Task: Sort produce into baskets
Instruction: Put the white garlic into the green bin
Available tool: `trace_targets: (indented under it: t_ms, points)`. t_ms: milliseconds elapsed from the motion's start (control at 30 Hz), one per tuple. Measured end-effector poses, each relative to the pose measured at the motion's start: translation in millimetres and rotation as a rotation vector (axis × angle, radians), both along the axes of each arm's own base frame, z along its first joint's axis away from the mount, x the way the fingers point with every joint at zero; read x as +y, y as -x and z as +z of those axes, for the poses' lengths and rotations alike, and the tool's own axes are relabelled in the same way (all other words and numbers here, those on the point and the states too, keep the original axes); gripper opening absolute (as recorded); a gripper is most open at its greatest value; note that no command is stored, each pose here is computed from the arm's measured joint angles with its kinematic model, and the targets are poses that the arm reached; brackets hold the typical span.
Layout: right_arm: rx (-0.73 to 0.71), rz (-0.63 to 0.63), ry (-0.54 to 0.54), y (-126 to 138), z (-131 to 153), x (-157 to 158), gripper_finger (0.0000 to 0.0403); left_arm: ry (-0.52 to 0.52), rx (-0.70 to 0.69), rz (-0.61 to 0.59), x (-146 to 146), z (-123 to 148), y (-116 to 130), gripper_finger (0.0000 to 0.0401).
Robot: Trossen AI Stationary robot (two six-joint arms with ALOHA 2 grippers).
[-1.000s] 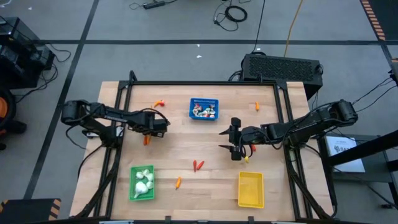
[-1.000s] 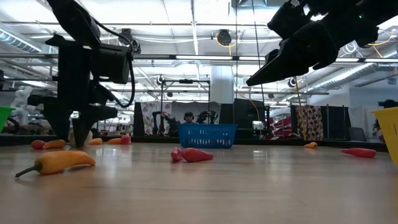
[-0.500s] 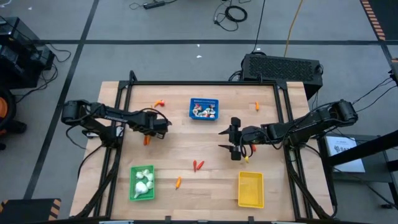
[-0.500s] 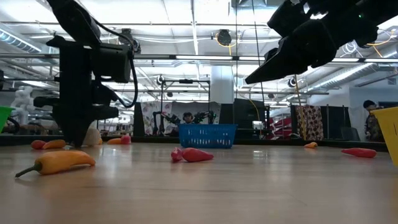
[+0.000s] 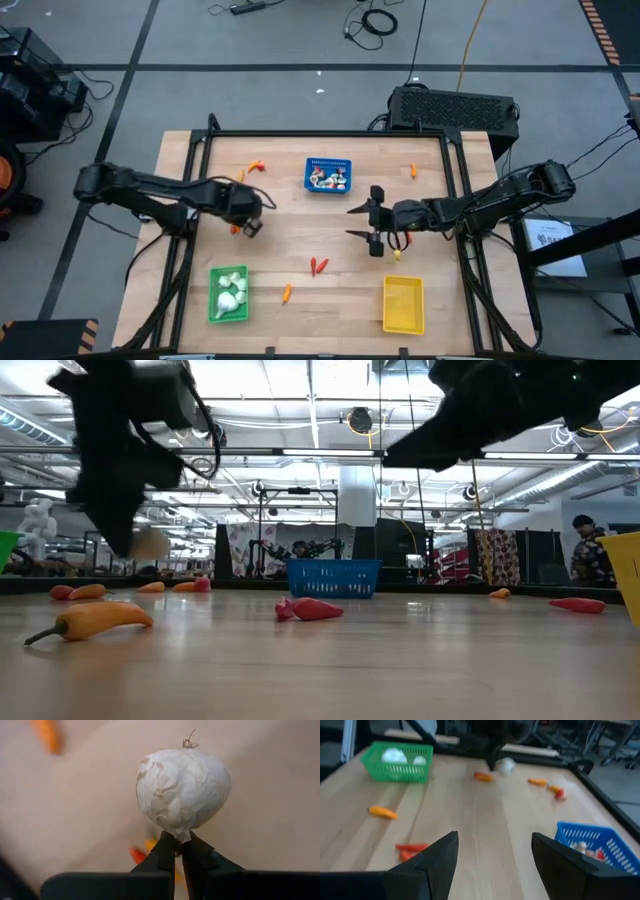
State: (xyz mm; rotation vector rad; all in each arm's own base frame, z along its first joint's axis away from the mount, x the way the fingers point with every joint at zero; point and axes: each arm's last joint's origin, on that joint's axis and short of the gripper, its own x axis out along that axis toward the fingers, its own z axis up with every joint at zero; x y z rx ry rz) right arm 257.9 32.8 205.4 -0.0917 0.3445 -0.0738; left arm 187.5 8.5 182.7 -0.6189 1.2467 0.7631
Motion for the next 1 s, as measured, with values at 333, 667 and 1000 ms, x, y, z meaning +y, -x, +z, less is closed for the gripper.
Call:
trace_targets:
  t_ms: [333,667,1000]
  points:
    - [-0.125,0.002,-0.014,-3,12,1,0.0242,0.385,-0.101,-0.478,-73,23,23,0.002]
    - [-0.174,0.0,-0.027,-4,16,1,0.0242,0.434,-0.175,-0.718,-127,29,41,0.002]
    - [-0.179,-0.015,-0.085,-4,16,1,0.0242,0.383,-0.151,-0.914,-141,27,57,0.0021]
